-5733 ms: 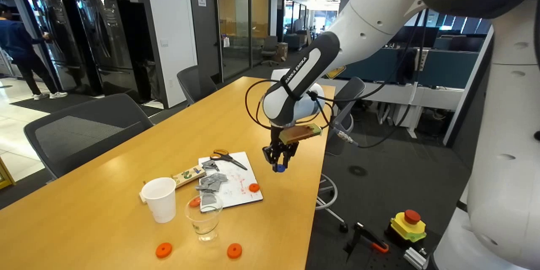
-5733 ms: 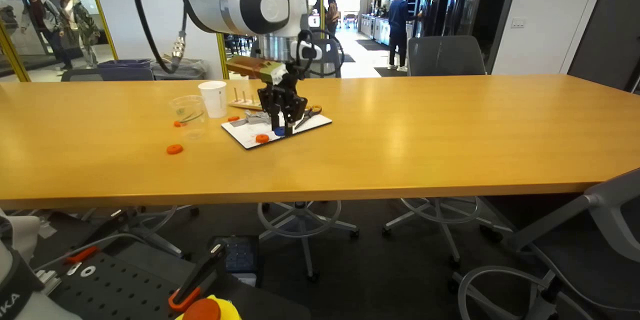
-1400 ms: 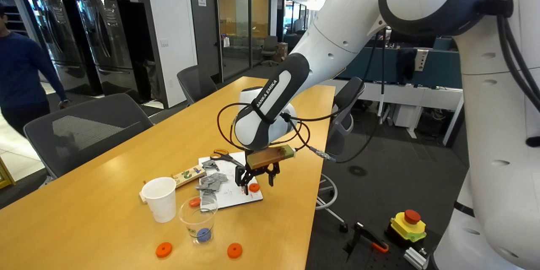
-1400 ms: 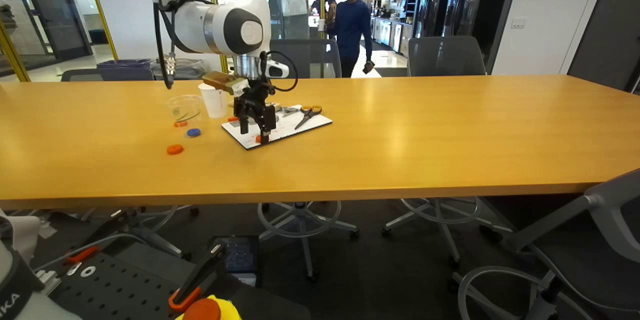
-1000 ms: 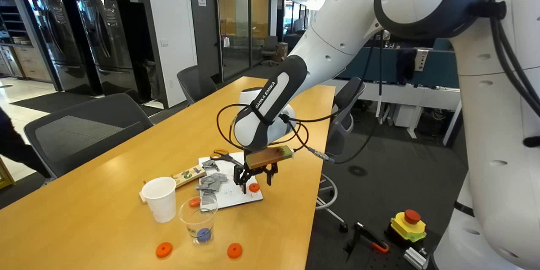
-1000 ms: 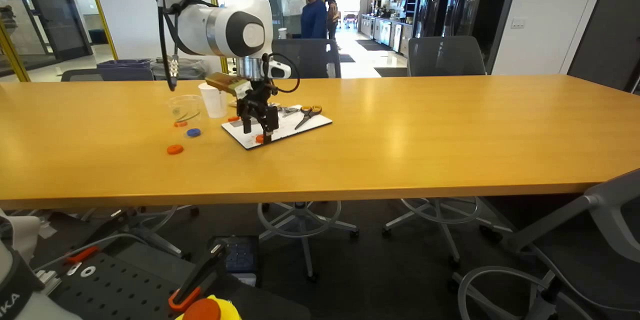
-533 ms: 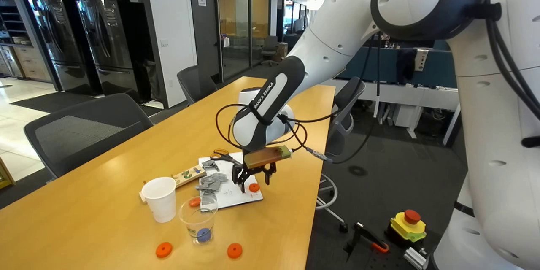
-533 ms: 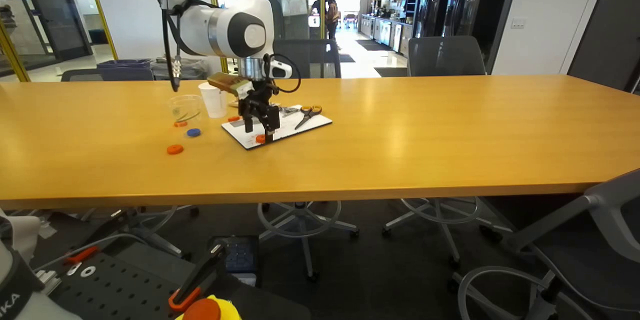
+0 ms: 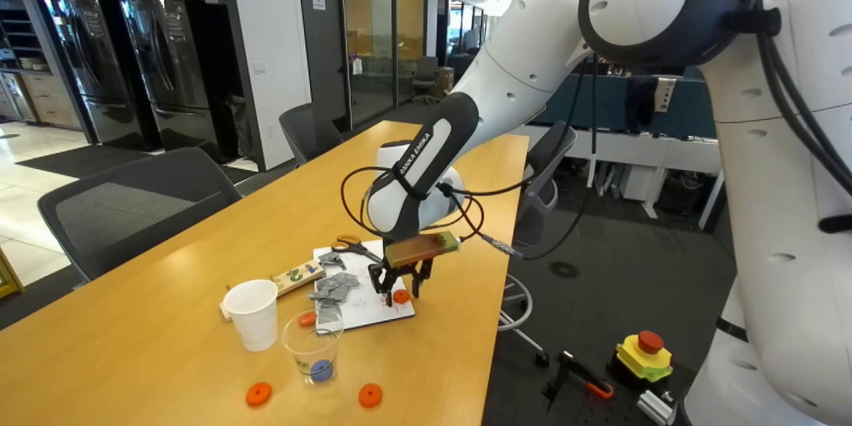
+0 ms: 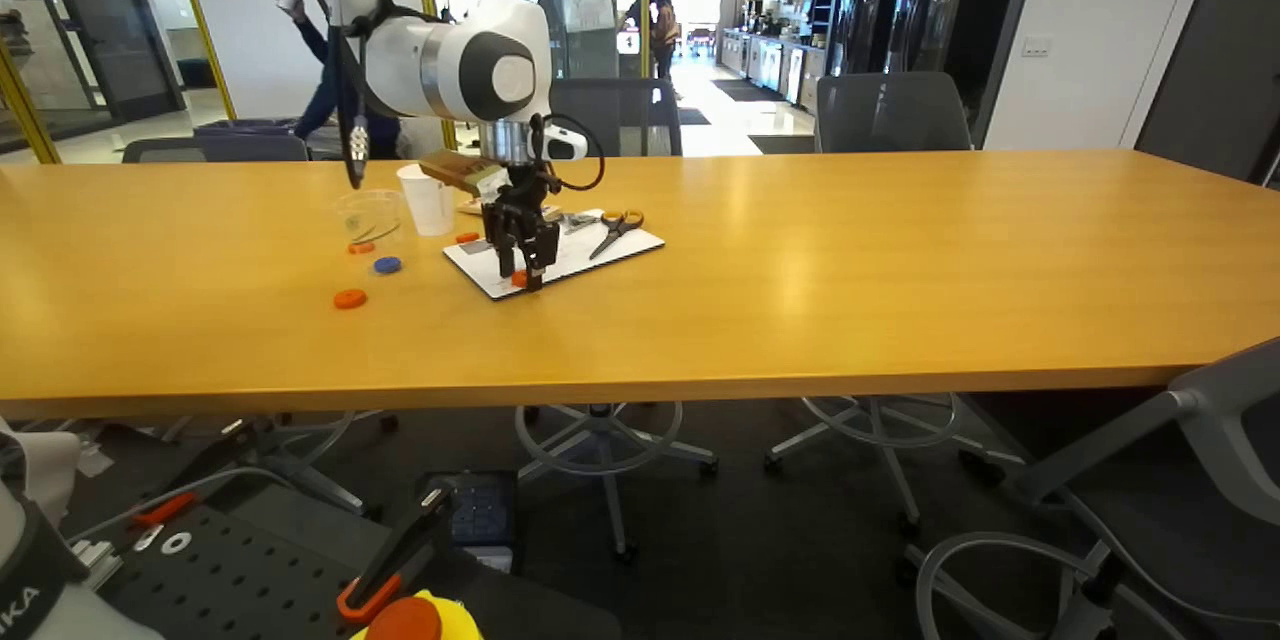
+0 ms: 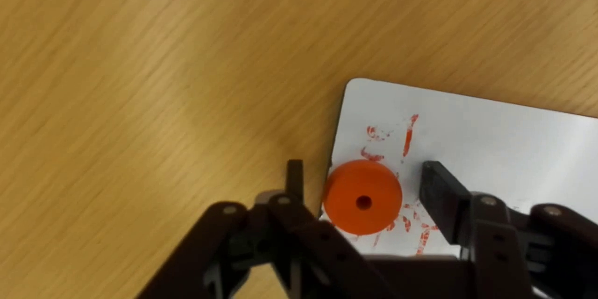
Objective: Put the blue disc in the clear cup and the orange discs in the white cup
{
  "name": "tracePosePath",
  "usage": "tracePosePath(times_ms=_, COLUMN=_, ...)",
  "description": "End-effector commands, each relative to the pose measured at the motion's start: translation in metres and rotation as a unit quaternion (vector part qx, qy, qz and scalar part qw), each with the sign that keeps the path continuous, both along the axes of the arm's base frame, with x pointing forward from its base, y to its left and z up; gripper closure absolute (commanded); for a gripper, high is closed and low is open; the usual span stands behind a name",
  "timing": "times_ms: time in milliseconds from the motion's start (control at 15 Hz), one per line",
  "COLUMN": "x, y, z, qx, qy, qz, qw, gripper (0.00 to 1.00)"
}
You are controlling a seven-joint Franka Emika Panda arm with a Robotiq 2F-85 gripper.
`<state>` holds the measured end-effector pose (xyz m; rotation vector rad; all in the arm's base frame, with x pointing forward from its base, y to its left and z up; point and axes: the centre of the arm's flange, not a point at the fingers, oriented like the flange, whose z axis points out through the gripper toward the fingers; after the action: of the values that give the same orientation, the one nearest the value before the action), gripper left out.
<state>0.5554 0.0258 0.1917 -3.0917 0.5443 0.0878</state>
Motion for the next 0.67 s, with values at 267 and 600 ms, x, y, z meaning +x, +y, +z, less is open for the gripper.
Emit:
tracePosePath(times_ms=267, x=0.009, y=-0.004, z=0.007, qx=0.006, qy=-0.01, qz=-0.004, qw=0.9999, gripper=0.78)
tracePosePath(times_ms=600, x=0.007, y=0.0, z=0.035, qx=-0.007, qy=-0.025, qz=-0.01, qw=0.9996, gripper=0.78)
